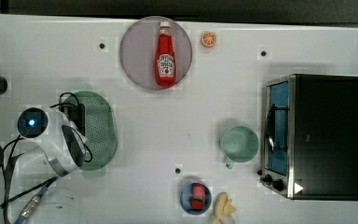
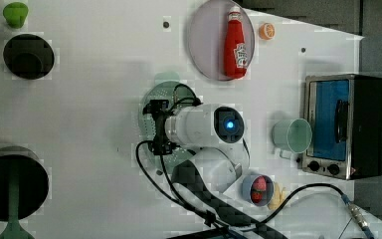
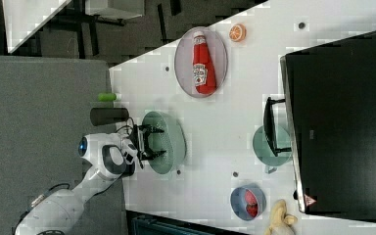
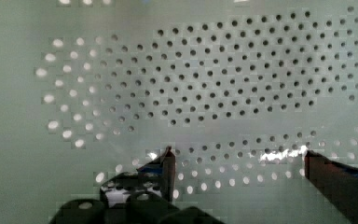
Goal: Drag strainer right to left.
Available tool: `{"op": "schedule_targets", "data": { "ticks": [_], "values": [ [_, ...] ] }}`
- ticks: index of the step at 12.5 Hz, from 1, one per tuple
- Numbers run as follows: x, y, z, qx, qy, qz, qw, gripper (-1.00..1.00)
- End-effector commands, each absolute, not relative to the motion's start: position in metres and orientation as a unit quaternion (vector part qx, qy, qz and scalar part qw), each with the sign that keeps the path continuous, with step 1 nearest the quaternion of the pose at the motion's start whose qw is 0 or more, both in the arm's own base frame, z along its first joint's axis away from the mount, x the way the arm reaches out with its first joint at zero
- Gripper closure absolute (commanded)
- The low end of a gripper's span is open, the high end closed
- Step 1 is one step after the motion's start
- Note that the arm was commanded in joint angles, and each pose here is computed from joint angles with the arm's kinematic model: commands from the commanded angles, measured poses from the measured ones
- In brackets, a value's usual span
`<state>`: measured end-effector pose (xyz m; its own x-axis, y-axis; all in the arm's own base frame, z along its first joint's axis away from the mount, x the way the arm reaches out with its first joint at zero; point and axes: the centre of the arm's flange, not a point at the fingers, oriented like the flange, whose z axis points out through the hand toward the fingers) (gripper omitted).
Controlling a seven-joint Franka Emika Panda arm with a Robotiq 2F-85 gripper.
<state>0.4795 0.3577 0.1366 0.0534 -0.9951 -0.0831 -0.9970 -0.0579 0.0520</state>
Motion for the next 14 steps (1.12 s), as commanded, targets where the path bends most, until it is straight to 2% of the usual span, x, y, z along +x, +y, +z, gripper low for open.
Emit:
{"op": "schedule_targets", "data": {
  "ticks": [1,7,12,14],
  "values": [
    [0.474,0.393,0.143,-0.719,0.693,0.047,0.017,-1.0],
    [0.466,0.416,0.143,-0.729,0.683,0.048,0.019,-1.0],
    [0.472,0.423,0.151,-0.71,0.702,0.048,0.027,-1.0],
    [0.478,0.416,0.167,-0.736,0.676,0.037,0.023,-1.0]
  ]
}}
